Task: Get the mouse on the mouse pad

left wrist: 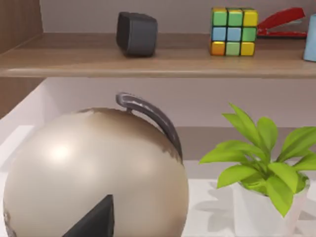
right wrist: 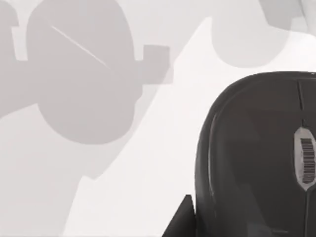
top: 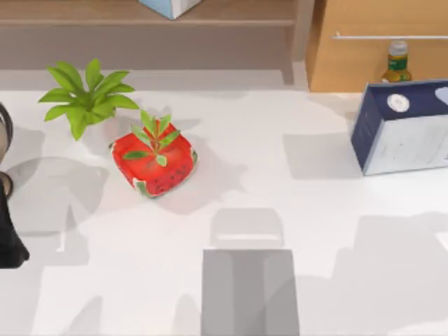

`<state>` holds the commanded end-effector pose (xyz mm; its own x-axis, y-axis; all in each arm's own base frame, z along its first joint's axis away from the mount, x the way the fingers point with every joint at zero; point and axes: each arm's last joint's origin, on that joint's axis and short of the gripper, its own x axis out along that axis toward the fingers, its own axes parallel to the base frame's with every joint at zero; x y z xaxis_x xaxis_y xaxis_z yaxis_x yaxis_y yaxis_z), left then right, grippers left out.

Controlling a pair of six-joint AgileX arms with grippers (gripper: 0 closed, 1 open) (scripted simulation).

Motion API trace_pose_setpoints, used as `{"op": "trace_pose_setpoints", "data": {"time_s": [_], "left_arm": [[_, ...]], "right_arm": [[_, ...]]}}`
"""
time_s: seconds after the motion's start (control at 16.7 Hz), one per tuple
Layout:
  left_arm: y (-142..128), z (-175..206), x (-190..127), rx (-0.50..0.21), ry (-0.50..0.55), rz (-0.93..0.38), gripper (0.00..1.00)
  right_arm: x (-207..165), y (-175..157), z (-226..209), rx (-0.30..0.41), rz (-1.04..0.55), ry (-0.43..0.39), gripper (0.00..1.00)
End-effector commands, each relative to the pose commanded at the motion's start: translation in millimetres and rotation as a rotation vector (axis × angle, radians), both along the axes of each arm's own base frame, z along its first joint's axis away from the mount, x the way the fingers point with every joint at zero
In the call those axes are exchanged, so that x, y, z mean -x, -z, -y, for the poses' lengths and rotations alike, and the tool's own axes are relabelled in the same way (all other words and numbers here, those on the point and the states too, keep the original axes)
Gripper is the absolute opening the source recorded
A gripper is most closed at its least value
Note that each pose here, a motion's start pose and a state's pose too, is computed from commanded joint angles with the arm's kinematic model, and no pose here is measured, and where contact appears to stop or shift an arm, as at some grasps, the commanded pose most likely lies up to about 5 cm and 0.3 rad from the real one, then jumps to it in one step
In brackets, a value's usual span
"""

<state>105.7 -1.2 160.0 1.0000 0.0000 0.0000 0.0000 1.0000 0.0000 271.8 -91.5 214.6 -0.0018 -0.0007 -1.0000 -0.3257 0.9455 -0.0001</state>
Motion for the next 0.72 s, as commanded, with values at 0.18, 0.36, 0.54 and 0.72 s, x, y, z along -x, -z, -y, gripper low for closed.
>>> {"op": "trace_pose_setpoints", "data": {"time_s": [0.18, 0.36, 0.54, 0.72], "left_arm": [[0, 0, 0, 0.0, 0.0, 0.0, 1.0], [0, 0, 0, 0.0, 0.0, 0.0, 1.0], [0, 0, 0, 0.0, 0.0, 0.0, 1.0], [0, 0, 0, 0.0, 0.0, 0.0, 1.0]], "right_arm": [[0, 0, 1, 0.0, 0.001, 0.007, 0.0], [-9, 1, -13, 0.003, -0.001, 0.014, 0.0], [-26, 3, -48, 0.008, -0.005, 0.043, 0.0], [-42, 6, -100, 0.014, -0.009, 0.092, 0.0]]}}
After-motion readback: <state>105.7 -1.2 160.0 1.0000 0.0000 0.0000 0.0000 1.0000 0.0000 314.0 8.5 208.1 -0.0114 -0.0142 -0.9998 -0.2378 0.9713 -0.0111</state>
